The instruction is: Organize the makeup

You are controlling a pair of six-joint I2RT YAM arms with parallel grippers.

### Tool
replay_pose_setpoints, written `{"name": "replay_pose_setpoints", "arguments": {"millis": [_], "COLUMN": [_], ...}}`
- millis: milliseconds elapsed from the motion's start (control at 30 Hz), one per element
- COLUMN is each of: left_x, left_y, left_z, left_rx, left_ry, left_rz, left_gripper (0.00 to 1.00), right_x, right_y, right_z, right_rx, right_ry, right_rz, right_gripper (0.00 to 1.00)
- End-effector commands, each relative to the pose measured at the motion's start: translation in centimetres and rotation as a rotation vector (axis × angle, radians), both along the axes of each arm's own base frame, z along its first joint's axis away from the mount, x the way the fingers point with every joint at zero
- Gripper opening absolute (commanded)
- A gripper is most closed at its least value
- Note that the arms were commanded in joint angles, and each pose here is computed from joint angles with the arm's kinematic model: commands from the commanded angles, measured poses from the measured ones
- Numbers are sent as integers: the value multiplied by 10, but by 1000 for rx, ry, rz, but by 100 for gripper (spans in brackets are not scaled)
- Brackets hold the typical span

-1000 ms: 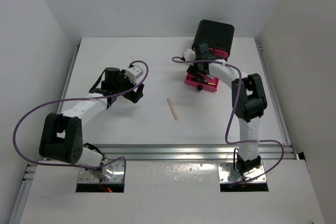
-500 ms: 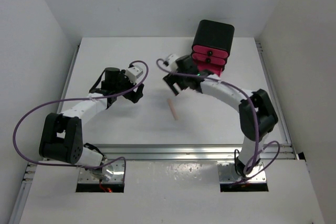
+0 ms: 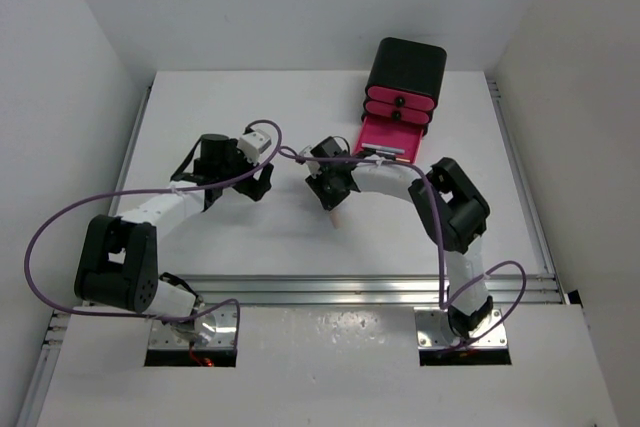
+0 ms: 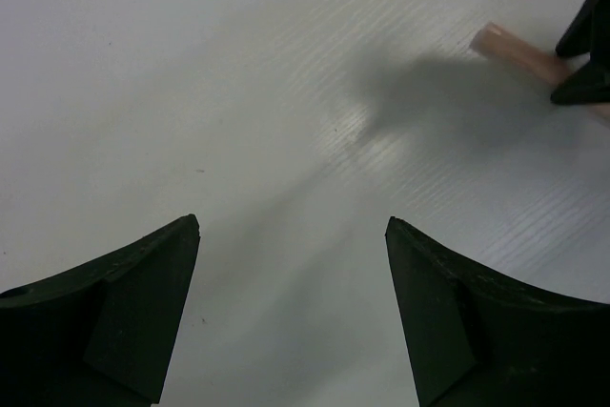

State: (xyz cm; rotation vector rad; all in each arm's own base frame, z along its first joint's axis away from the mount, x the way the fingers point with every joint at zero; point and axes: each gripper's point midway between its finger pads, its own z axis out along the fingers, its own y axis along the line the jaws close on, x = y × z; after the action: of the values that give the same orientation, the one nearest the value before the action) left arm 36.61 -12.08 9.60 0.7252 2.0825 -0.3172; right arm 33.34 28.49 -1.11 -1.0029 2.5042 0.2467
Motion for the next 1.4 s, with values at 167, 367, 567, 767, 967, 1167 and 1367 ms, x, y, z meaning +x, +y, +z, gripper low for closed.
{"name": "replay_pose_setpoints", "arguments": {"millis": [167,367,567,767,967,1167,1367], "left_x": [6,5,6,6,5,5,5], "left_y": [-4,-4,-4,-4,-3,-3,-6], "left_z": [19,16,22,22,20,20,15], "left_rx": [-20,-20,-23,-17,-15,-15,-26], "left_ry": [-65,-65,-83,-87,-78,-78,-64], "left_rz": [6,6,6,1,1,1,-3], "left_gripper": [85,85,85,85,85,85,85], "right_x": [-1,77,149,194,199,187,119], "right_y": [-14,-61,-121,-153,-155,-168,-167], "right_z": [26,104,131,113,127,171,126], "right_rx": [0,-199,-457,-580,-552,-418,89], "right_ry": [15,-411,-556,-588,-616,-688,-500], "right_rz": [46,249,323,321,247,-78,-752], "right_gripper": [0,0,0,13,59,63,66]}}
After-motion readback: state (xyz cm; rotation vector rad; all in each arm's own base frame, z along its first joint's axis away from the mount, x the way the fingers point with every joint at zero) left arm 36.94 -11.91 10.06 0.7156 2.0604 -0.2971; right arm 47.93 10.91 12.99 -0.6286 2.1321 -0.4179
